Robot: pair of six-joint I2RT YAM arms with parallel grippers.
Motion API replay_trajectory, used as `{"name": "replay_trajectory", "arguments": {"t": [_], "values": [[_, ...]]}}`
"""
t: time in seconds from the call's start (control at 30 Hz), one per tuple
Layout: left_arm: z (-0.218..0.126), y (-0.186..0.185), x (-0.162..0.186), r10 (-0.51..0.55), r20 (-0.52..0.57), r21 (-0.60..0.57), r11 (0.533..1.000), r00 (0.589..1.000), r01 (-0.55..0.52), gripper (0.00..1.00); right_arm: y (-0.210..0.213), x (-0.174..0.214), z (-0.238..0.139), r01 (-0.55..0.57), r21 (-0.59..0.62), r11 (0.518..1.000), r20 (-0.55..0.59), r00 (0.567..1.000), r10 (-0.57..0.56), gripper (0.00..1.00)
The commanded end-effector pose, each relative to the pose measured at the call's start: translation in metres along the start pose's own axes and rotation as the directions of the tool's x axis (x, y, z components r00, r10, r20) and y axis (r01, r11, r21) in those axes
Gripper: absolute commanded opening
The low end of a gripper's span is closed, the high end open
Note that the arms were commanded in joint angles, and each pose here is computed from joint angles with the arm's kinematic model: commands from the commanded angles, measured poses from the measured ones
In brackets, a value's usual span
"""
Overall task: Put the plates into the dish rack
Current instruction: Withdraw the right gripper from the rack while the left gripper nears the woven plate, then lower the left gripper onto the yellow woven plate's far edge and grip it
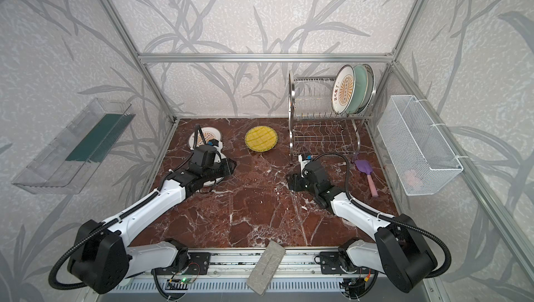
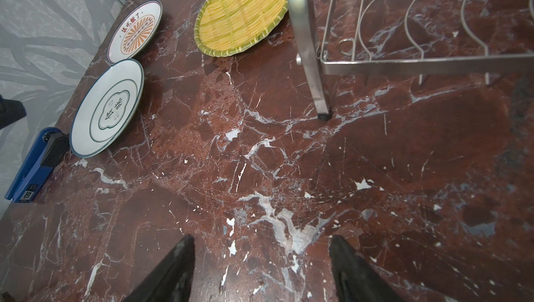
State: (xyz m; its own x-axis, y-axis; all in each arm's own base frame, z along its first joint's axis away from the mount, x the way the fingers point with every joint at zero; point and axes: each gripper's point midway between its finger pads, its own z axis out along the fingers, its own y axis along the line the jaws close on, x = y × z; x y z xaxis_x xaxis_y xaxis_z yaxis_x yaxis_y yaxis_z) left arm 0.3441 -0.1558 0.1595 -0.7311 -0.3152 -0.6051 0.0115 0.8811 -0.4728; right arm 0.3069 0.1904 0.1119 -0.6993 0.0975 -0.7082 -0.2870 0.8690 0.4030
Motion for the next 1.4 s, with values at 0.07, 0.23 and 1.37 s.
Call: {"name": "replay_trajectory", "arguments": {"t": [0.07, 0.23, 1.37], "values": [[0.007, -0.011, -0.043, -0.114, 0.120, 0.055, 0.993, 0.986, 0.108, 0.37, 0.000, -0.003, -0.011, -0.002, 0.002, 1.000, 0.040, 0.999, 0.002, 0.73], [0.023, -0.010, -0.052, -0.186, 0.105, 0.100, 0.979, 0.977, 0.176, 0.37, -0.003, -0.003, -0.017, -0.002, 0.015, 1.000, 0.052, 0.999, 0.002, 0.73], [0.128, 0.019, -0.074, -0.361, -0.022, 0.113, 0.926, 0.932, 0.361, 0.42, -0.012, -0.007, -0.046, -0.016, 0.044, 0.999, 0.094, 0.995, 0.012, 0.73]]}}
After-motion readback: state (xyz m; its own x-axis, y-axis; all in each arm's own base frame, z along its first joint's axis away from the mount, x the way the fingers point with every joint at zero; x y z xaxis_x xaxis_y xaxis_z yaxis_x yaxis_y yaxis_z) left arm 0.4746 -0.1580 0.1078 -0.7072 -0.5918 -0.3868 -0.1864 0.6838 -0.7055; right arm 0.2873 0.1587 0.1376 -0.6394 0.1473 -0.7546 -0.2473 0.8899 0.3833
